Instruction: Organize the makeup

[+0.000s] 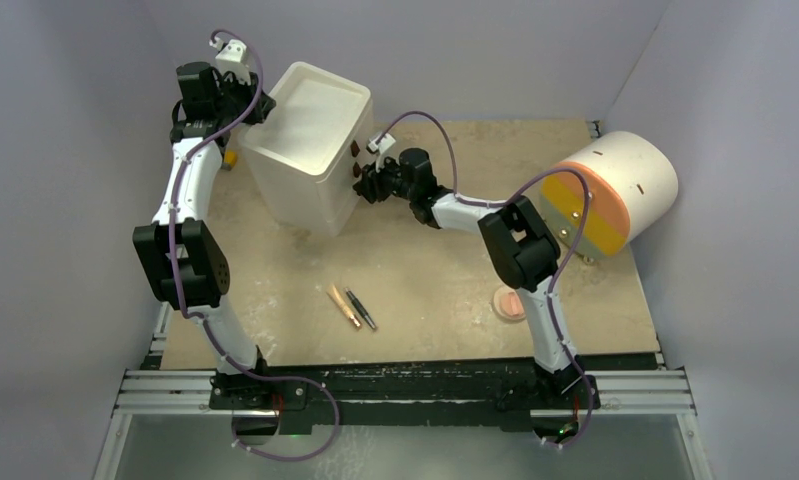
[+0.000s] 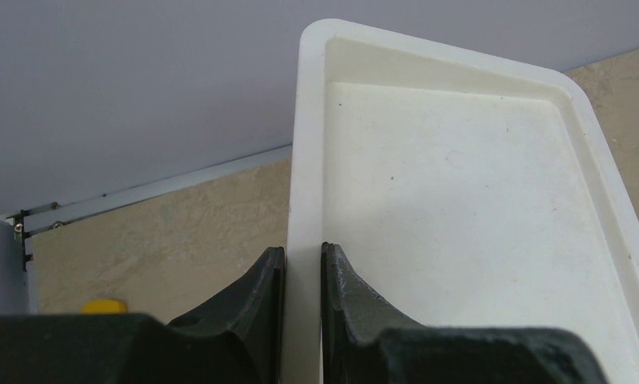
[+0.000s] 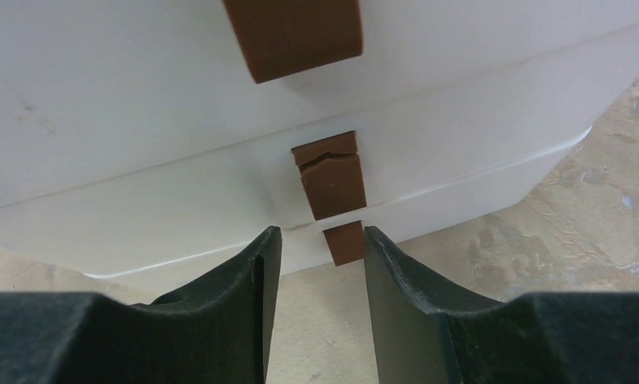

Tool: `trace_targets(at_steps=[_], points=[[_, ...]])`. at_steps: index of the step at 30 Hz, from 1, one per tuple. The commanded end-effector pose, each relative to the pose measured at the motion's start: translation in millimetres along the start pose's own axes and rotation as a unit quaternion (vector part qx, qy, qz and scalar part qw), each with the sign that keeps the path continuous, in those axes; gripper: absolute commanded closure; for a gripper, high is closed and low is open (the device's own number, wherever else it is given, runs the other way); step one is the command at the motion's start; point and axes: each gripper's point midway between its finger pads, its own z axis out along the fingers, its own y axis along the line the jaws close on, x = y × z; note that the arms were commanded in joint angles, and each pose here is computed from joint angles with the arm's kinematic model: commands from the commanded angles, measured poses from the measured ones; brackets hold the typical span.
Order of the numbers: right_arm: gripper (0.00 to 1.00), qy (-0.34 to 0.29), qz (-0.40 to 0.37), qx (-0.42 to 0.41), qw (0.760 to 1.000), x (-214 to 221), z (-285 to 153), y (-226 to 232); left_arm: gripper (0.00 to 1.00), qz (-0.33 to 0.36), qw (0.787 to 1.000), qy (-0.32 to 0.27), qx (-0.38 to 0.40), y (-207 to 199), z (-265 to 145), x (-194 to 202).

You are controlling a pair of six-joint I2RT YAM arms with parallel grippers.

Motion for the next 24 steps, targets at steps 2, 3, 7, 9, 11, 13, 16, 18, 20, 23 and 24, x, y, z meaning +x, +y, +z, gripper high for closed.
trace_targets(at_steps=[2, 3, 7, 9, 11, 13, 16, 18, 20, 23, 24], points=[[0.56, -0.062, -0.028, -0.017, 0.998, -59.7, -14.7, 11.8, 1.0, -0.062, 0.991, 0.116, 0.038, -27.8, 16.0, 77.4], [0.57, -0.064, -0.03, -0.014, 0.997, -62.1, -15.0, 10.1, 1.0, -0.062, 0.991, 0.116, 0.038, -27.6, 16.1, 77.5], [0.6, -0.069, -0.031, -0.006, 0.997, -67.2, -13.6, 1.6, 1.0, -0.062, 0.991, 0.116, 0.037, -28.0, 14.7, 76.7], [0.61, -0.071, -0.031, -0.008, 0.997, -69.9, -13.7, 1.3, 1.0, -0.062, 0.991, 0.116, 0.037, -27.6, 15.2, 76.9], [0.62, -0.072, -0.032, -0.01, 0.997, -72.4, -13.7, 1.4, 1.0, -0.062, 0.991, 0.116, 0.037, -27.3, 15.8, 76.8], [0.64, -0.072, -0.033, -0.011, 0.997, -73.3, -13.1, 1.1, 1.0, -0.063, 0.99, 0.118, 0.037, -27.4, 16.3, 78.3], [0.66, -0.075, -0.035, -0.014, 0.996, -77.2, -12.3, 2.1, 1.0, -0.063, 0.99, 0.118, 0.037, -27.0, 16.8, 78.3], [0.66, -0.077, -0.037, -0.017, 0.996, -80.1, -12.1, 3.5, 1.0, -0.063, 0.99, 0.118, 0.037, -27.1, 16.9, 78.4], [0.66, -0.079, -0.037, -0.02, 0.996, -83.9, -12.4, 4.9, 1.0, -0.064, 0.99, 0.119, 0.038, -27.0, 17.4, 78.8], [0.66, -0.082, -0.038, -0.025, 0.996, -89.7, -13.0, 6.7, 1.0, -0.064, 0.99, 0.12, 0.038, -26.7, 18.1, 79.8], [0.66, -0.082, -0.038, -0.028, 0.996, -90.6, -13.1, 7.6, 1.0, -0.064, 0.99, 0.12, 0.039, -27.0, 18.2, 79.6]])
